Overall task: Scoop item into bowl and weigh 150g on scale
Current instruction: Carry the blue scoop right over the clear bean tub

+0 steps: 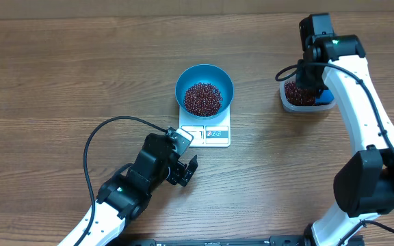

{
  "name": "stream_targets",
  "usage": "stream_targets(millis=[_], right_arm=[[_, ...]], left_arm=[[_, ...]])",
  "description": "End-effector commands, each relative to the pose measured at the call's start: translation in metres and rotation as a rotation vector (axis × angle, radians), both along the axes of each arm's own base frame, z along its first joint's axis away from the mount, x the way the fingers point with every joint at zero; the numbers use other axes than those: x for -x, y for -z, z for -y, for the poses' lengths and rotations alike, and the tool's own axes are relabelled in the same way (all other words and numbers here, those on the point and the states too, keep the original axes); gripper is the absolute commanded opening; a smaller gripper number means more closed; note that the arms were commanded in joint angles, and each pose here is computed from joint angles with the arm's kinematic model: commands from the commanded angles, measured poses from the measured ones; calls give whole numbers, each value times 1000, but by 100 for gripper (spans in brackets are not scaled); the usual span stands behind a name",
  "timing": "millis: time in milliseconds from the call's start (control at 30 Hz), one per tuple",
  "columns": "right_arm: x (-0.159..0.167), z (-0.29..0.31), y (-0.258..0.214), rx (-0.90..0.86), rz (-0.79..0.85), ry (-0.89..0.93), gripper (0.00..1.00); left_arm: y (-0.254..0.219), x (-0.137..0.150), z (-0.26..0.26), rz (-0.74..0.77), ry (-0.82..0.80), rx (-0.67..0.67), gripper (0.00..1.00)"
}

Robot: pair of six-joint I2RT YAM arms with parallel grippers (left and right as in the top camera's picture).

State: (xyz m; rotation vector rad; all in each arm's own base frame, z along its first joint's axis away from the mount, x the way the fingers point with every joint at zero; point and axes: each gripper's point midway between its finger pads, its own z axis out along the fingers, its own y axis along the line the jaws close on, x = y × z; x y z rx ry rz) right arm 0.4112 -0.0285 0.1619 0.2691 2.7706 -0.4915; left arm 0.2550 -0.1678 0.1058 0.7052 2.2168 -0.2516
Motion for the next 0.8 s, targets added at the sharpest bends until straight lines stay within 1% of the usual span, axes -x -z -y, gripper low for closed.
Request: stream_targets(millis=[0, 267, 533, 767], right_arm=[[-4, -9, 0, 10, 4, -48, 4], [-5, -8, -6, 115, -15, -116, 4], [-5, -9, -4, 120, -33, -145, 4], [-6, -9, 18, 121, -91, -145, 4]], left_arm=[[-3, 1, 1, 11, 16, 6, 100], [-3, 1, 1, 11, 16, 6, 100], [-3, 1, 1, 11, 16, 6, 99], [-3, 1, 1, 11, 16, 6, 100]])
